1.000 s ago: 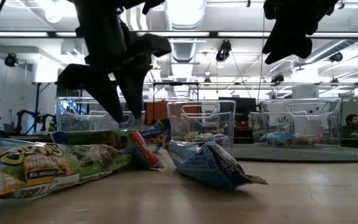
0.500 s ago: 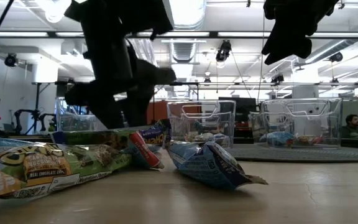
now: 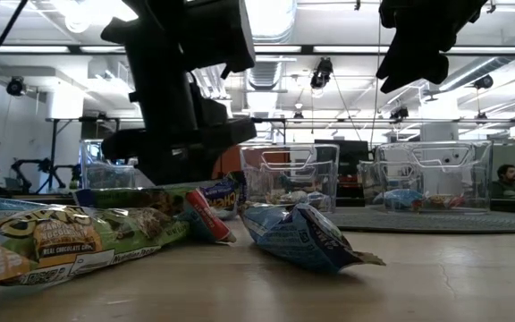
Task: Pick and place Granola Bars by type
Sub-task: Put the red granola bar into the right transparent bin
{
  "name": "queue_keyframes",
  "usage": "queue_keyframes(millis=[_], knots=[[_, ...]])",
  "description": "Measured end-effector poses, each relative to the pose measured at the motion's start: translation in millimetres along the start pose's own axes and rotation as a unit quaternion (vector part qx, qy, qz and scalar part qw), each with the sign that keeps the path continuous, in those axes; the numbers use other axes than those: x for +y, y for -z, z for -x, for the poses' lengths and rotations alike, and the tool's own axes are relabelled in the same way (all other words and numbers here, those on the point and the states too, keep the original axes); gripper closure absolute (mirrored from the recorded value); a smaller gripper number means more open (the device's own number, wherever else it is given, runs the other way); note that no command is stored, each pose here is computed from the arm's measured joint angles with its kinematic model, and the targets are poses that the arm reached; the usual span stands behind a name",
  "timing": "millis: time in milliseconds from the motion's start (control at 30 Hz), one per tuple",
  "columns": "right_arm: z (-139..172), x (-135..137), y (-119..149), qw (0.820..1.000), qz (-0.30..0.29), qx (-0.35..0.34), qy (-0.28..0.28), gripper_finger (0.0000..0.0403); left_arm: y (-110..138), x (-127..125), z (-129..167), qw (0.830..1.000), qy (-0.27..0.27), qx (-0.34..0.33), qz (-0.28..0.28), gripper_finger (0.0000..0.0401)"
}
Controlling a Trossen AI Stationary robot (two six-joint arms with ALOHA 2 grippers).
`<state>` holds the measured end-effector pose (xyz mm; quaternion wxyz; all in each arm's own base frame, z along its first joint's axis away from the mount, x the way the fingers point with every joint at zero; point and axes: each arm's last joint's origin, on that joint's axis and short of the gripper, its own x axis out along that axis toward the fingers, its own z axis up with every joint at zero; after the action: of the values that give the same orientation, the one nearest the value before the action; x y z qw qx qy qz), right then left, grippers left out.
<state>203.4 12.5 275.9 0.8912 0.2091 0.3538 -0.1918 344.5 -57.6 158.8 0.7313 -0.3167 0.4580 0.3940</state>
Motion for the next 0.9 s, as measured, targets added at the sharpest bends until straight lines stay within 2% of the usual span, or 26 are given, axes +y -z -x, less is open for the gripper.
queue_keyframes(millis=[200,333,400,533,667,767,900], knots=[[0.3,0.7,-0.3,1.000,-0.001,-0.003,-0.003,0.0230,-4.3,-5.3,10.5,0.999,0.027,0.010,-0.031,0.0372],[1.9,1.3,-1.8,1.000,0.000,-0.012,-0.009,0.0230,-13.8,-13.9,34.1,0.995,0.072,0.006,-0.066,0.0389],[2.2,2.4,-2.8,1.000,0.016,-0.014,-0.020,0.0229,-19.6,-18.1,50.1,0.989,0.102,-0.008,-0.107,0.0387],[2.0,9.6,-6.2,0.990,0.104,-0.015,-0.089,0.0229,-36.1,-26.1,78.4,0.963,0.197,-0.023,-0.180,0.0385],[1.1,14.5,-6.9,0.966,0.222,-0.023,-0.128,0.0229,-60.9,-26.9,86.4,0.932,0.309,0.014,-0.191,0.0386],[4.4,18.5,-8.4,0.959,0.249,-0.032,-0.133,0.0230,-77.5,-25.4,85.0,0.907,0.381,0.051,-0.171,0.0386],[8.9,22.8,-10.5,0.954,0.267,-0.046,-0.132,0.0229,-87.3,-26.3,86.5,0.892,0.418,0.044,-0.168,0.0386]])
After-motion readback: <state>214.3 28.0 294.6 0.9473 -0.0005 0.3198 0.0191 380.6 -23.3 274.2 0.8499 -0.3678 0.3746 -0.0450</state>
